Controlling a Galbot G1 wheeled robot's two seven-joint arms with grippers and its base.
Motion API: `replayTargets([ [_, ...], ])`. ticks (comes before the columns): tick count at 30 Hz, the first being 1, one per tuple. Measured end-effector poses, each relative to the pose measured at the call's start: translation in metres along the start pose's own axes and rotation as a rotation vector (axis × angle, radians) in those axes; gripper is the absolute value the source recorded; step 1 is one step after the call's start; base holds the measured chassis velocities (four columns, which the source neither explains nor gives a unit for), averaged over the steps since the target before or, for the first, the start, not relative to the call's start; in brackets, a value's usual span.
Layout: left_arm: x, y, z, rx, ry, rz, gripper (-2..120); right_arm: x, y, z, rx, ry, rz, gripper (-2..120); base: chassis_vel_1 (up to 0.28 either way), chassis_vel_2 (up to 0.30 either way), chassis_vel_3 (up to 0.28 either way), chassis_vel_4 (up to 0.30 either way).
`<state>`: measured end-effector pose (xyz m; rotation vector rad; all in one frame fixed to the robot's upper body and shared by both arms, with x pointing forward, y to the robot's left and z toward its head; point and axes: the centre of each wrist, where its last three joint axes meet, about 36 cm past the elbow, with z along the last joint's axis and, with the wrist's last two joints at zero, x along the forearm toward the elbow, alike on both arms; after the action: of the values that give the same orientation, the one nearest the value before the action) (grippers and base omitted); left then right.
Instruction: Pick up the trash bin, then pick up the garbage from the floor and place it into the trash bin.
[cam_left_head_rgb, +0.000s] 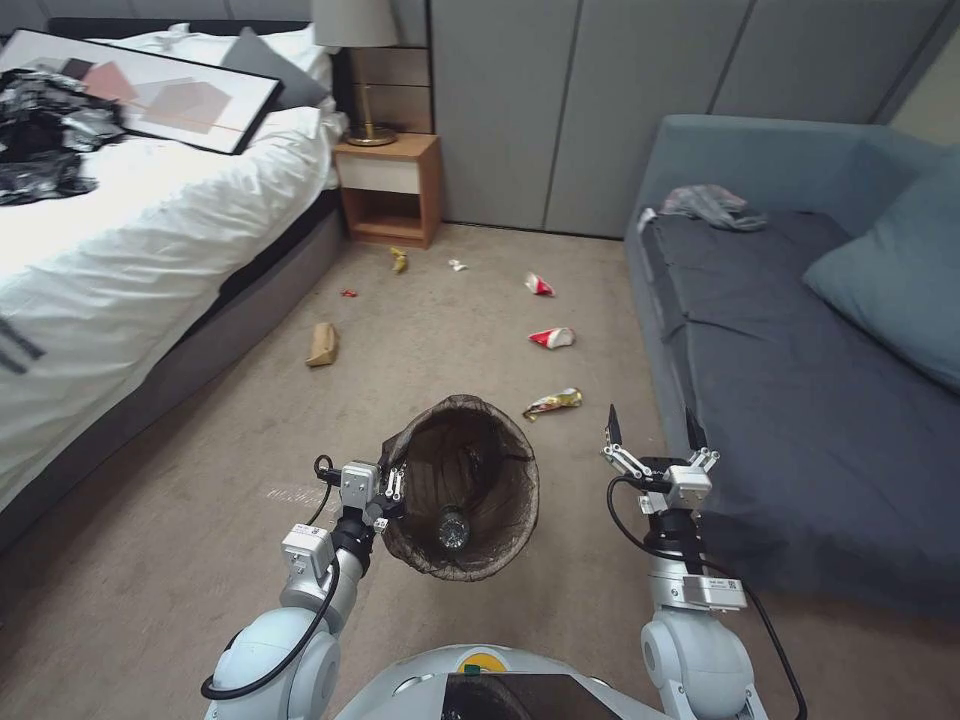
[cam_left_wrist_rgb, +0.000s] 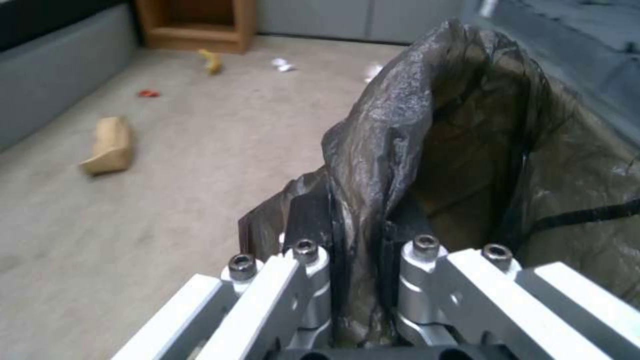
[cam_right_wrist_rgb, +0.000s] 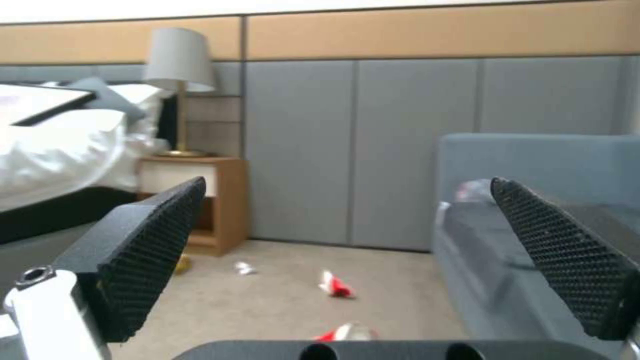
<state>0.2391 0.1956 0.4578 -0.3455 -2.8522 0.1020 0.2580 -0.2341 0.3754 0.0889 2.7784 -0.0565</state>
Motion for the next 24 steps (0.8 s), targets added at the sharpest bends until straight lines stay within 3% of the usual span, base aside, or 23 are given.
replayTargets([
  [9,-0.0054,0.0028,0.0078,-0.013,-0.037,-0.009,7,0.0,-0.0015,0.0025,0.003,-0.002,0.0,100,0.117,0.121,0.122,0.121],
  [24,0.003,0.0084,0.0044,-0.039,-0.07,-0.003,7,0.0029,-0.0001,-0.0003,0.0,-0.023,0.026,100,0.004,0.006,0.002,0.004],
])
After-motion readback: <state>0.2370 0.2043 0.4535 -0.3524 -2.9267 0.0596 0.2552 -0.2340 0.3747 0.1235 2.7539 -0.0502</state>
